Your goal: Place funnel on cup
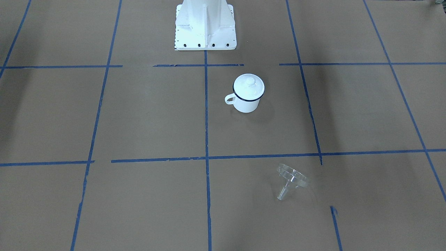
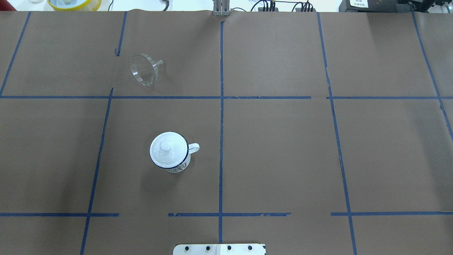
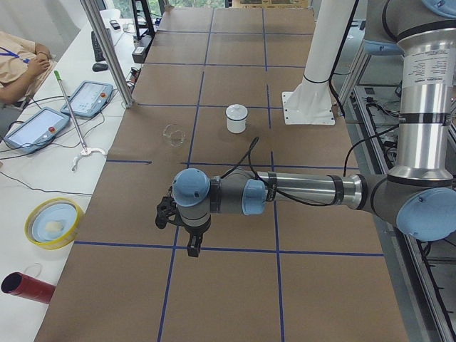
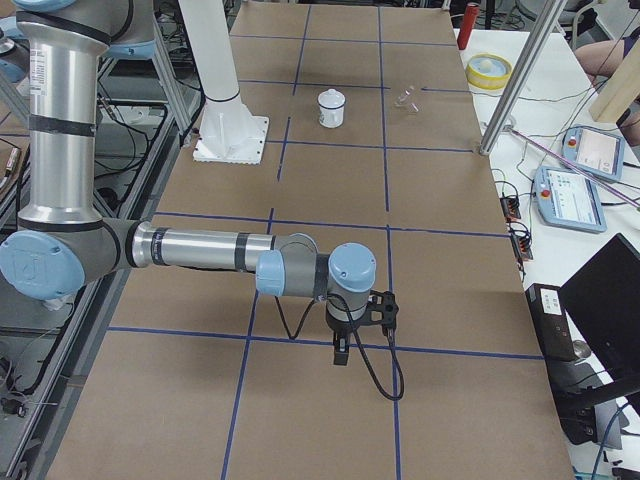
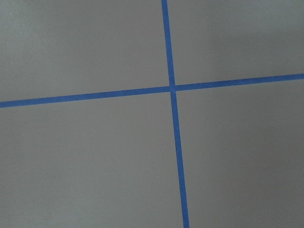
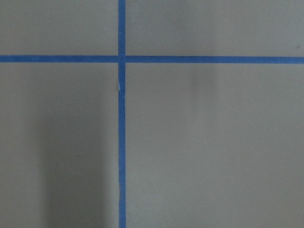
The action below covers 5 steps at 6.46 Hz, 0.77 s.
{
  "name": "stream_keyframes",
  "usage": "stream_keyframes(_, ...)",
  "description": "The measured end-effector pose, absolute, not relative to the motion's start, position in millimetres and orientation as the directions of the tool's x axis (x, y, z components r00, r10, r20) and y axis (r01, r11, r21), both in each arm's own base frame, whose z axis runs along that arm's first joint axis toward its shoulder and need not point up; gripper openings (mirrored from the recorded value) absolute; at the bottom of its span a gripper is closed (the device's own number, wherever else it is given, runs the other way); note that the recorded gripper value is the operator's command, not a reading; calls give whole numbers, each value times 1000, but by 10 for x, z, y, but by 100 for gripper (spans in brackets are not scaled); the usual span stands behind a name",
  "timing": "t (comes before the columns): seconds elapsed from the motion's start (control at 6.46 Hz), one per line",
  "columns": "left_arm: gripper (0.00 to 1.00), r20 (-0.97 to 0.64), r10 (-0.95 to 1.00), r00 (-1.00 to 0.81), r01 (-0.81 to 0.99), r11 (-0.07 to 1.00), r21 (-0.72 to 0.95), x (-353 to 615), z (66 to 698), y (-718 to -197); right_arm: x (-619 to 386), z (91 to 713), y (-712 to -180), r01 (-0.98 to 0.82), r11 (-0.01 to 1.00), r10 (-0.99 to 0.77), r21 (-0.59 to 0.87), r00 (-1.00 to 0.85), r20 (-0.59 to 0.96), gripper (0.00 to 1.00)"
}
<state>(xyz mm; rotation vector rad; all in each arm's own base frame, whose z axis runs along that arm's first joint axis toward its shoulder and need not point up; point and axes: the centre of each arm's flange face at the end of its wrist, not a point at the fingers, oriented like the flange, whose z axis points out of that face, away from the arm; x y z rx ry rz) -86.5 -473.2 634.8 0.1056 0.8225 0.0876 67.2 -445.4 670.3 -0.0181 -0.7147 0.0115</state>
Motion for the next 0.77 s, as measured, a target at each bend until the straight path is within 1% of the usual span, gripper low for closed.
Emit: stream_keyframes(0.77, 100, -728, 113, 676, -37, 992, 119, -859, 6560, -4626, 672, 6702, -4454, -4, 1000, 17, -20, 755, 655, 100)
